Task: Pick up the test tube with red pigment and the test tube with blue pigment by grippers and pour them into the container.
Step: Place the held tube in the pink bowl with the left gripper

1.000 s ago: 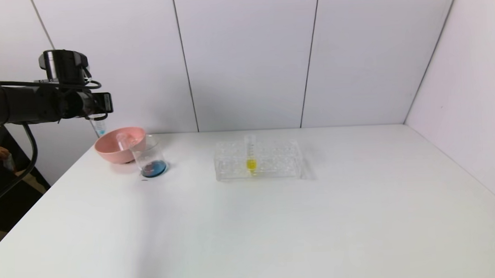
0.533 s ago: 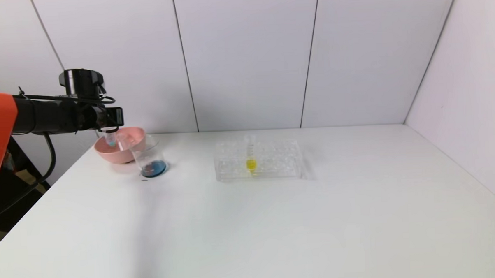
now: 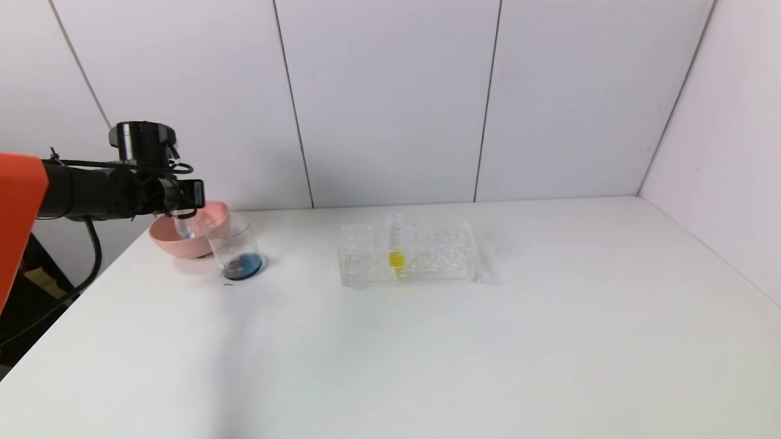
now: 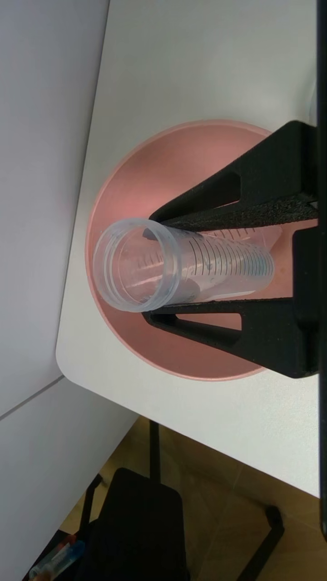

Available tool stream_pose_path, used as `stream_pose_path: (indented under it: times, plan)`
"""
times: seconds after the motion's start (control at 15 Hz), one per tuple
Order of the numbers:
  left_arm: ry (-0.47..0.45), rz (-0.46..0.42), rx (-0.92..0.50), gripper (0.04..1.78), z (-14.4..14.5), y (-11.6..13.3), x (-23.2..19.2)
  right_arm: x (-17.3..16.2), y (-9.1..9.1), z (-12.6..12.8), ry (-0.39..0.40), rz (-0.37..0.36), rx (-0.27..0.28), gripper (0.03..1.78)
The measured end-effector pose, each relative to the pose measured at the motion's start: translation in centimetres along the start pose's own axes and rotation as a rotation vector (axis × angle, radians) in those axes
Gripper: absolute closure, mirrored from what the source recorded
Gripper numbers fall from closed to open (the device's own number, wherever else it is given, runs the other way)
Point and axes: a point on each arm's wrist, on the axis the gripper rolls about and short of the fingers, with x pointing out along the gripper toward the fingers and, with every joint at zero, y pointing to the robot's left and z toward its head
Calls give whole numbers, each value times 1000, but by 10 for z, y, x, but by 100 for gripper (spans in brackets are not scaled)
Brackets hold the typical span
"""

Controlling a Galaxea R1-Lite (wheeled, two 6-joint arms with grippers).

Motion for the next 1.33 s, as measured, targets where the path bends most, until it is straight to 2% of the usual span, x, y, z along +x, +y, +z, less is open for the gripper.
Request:
stream_pose_path:
  times: [0.2,0.33,0.47,0.73,0.93,1.07,1.33]
  plan:
    - [4,-11,4,134,-2,-5,1,0,0,0,0,1,0,4]
    - [1,-11,3,124,-1,-5,1,0,0,0,0,1,0,4]
    - [-1,-13,3,100,-1,-6,1,0,0,0,0,0,0,4]
    - [-3,-13,2,36,0,-6,1,0,0,0,0,0,0,4]
    - [-12,-14,-1,10,1,-6,-1,0,0,0,0,1,0,4]
    - [-16,-13,-5,5,3,-5,-4,0,0,0,0,0,0,4]
    - [-58,-15,-17,6,10,-2,-19,0,0,0,0,1,0,4]
